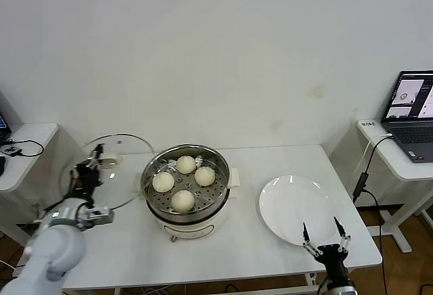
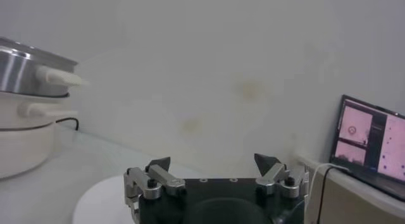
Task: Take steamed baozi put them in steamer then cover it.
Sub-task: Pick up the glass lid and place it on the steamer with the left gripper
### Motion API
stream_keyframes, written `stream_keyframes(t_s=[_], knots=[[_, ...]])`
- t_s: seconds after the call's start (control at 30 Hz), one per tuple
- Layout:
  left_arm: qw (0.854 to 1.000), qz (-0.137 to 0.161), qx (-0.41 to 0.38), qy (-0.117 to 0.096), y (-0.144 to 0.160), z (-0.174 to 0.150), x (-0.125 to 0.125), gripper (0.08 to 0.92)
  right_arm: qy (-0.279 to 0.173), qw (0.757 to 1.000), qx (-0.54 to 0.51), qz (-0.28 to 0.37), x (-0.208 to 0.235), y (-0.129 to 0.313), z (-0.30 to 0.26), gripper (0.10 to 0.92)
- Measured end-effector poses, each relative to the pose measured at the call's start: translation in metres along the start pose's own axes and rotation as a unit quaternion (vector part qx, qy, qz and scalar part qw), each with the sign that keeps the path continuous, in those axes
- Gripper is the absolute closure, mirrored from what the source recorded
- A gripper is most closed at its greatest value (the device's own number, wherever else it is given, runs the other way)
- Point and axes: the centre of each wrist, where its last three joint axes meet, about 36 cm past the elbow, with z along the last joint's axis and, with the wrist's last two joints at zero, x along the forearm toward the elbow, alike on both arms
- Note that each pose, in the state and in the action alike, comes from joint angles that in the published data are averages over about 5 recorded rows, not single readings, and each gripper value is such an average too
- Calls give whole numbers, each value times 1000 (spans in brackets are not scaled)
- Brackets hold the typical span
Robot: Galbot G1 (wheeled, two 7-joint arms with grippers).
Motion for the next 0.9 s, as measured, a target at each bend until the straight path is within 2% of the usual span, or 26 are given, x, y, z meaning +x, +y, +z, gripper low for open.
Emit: stream_keyframes(t_s=[0.2,0.37,0.9], knots=[[1000,16,-3,-20,-4,-53,-8,859,4,1000,9,-2,-2,11,5,200],[999,17,-4,-29,-2,-90,-17,859,5,1000,13,-4,-3,19,9,200],[998,28,22,-42,-14,-171,-30,859,9,1000,22,-9,-1,24,16,199]])
